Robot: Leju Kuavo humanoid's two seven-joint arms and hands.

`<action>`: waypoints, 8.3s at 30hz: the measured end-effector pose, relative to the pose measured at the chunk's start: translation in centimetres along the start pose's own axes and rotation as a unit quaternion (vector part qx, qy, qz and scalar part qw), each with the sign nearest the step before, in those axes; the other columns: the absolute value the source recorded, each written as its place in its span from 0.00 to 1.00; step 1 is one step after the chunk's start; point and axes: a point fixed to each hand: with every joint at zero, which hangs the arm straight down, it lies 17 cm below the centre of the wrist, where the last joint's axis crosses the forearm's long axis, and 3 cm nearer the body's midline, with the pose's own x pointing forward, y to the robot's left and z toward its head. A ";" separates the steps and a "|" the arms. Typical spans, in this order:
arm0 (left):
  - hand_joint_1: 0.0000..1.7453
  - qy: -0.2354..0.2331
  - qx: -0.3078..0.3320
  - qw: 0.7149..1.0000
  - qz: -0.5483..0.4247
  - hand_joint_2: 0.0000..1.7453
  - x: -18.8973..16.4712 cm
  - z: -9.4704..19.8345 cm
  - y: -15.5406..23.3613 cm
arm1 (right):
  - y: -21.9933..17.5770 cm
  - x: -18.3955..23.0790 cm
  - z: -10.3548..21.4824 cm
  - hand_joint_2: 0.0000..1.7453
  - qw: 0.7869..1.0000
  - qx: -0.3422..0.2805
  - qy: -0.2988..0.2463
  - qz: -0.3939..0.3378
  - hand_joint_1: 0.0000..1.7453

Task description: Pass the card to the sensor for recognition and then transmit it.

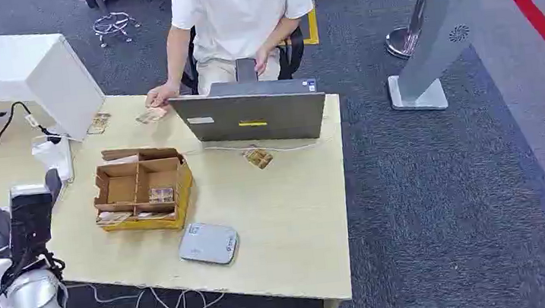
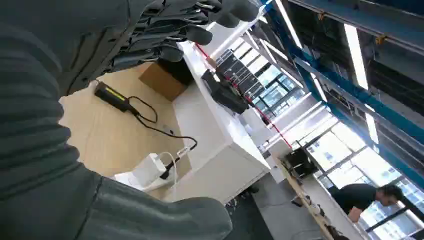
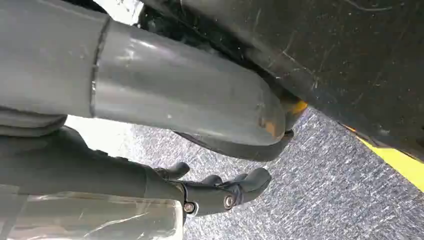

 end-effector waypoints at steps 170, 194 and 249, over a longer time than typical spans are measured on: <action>1.00 -0.089 -0.475 0.750 -0.451 1.00 -0.8 26.0 -26.4 | 0.9 -1.3 0.4 0.00 0.996 0.002 0.053 0.078 0.00; 1.00 -0.321 -0.027 0.800 -0.505 1.00 11.6 -7.0 -13.1 | 1.1 -0.3 0.3 0.00 0.994 0.002 0.017 0.111 0.00; 0.00 -0.295 -0.171 0.818 -0.464 1.00 10.1 3.8 -19.9 | 1.9 -0.7 0.6 0.00 0.998 0.012 0.049 0.044 0.00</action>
